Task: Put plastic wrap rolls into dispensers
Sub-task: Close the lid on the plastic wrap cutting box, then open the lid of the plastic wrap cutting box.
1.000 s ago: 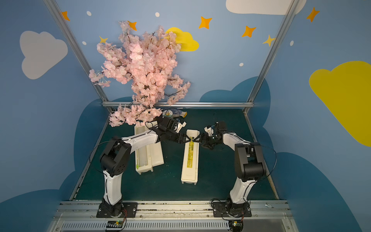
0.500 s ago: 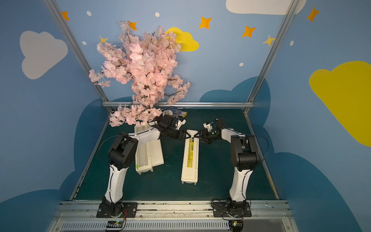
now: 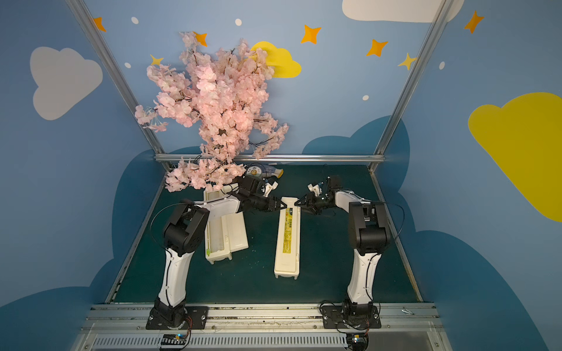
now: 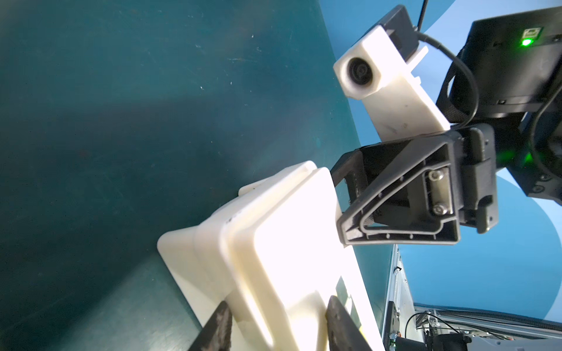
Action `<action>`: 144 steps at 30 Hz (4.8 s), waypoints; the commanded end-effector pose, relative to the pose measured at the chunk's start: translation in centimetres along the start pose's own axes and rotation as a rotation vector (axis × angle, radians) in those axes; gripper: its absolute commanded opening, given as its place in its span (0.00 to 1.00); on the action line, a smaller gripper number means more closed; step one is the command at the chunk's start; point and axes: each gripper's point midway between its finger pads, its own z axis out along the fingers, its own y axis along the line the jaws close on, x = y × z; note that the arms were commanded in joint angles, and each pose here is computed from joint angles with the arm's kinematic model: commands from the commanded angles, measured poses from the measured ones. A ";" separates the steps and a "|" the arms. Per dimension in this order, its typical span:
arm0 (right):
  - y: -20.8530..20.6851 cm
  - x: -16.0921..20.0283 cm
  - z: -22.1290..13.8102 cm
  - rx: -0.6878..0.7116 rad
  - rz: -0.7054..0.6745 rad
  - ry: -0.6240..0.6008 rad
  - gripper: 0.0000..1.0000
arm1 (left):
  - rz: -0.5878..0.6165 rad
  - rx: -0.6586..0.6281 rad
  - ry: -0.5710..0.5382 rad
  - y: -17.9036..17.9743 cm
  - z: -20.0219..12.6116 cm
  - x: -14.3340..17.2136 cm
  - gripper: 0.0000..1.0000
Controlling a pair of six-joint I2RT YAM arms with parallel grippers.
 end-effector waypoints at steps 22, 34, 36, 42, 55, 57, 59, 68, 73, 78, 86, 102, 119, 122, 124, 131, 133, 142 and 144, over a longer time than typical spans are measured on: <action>3.1 3.7 -3.9 0.456 -0.245 -0.065 0.79 | 0.183 -0.203 -0.064 -2.1 -3.7 -0.1 0.73; 5.5 11.7 -2.4 0.827 -0.183 -0.034 0.91 | 0.208 -0.323 -0.164 -1.9 -13.3 1.5 0.73; 5.5 12.5 -1.7 0.852 -0.159 -0.031 0.91 | 0.190 -0.314 -0.168 -1.7 -13.9 1.9 0.73; 5.4 12.9 -0.7 0.973 -0.169 -0.035 0.88 | 0.194 -0.289 -0.164 -1.8 -14.6 3.3 0.72; 4.4 13.3 0.5 1.025 -0.129 -0.054 0.80 | 0.191 -0.275 -0.156 -1.1 -16.0 4.6 0.70; 4.6 13.4 0.1 1.019 -0.135 -0.066 0.81 | 0.189 -0.273 -0.156 -1.0 -16.1 4.6 0.70; 4.3 13.7 -0.2 1.032 -0.135 -0.058 0.80 | 0.184 -0.267 -0.154 -1.0 -16.0 4.6 0.70; 3.2 14.0 1.6 1.063 -0.140 -0.002 0.75 | 0.171 -0.257 -0.145 -0.7 -15.7 4.7 0.70; 2.6 14.1 1.6 1.085 -0.143 0.015 0.68 | 0.172 -0.262 -0.140 -0.6 -15.7 4.8 0.69; 3.1 14.0 2.0 1.062 -0.161 0.020 0.54 | 0.172 -0.258 -0.133 -0.7 -15.6 4.8 0.69; 6.6 13.4 1.3 0.802 -0.235 -0.053 0.37 | 0.219 -0.159 -0.076 -2.7 -13.1 5.4 0.34; 8.7 12.9 -2.5 0.502 -0.293 -0.099 0.38 | 0.223 -0.045 0.031 -5.9 -4.0 4.8 0.03; 7.6 12.3 -3.4 0.338 -0.259 -0.065 0.47 | 0.248 0.024 0.034 -9.3 -0.2 3.4 0.03; 7.1 12.0 -4.0 0.308 -0.240 -0.074 0.63 | 0.253 0.037 0.035 -9.8 0.4 3.0 0.03; 7.2 11.6 -4.6 0.285 -0.246 -0.081 0.86 | 0.256 0.046 0.037 -10.1 0.7 2.8 0.03; 8.4 9.6 -8.0 0.267 -0.265 -0.183 0.87 | 0.279 0.067 0.049 -11.6 1.8 1.5 0.03; 8.3 9.1 -9.1 0.281 -0.255 -0.213 0.87 | 0.289 0.070 0.053 -12.0 2.1 1.3 0.04; 5.5 7.6 -15.8 0.481 -0.191 -0.439 0.87 | 0.310 0.056 0.098 -11.9 4.1 1.1 0.04; 5.3 7.4 -16.9 0.505 -0.219 -0.482 0.87 | 0.341 0.033 0.081 -12.1 3.6 0.5 0.05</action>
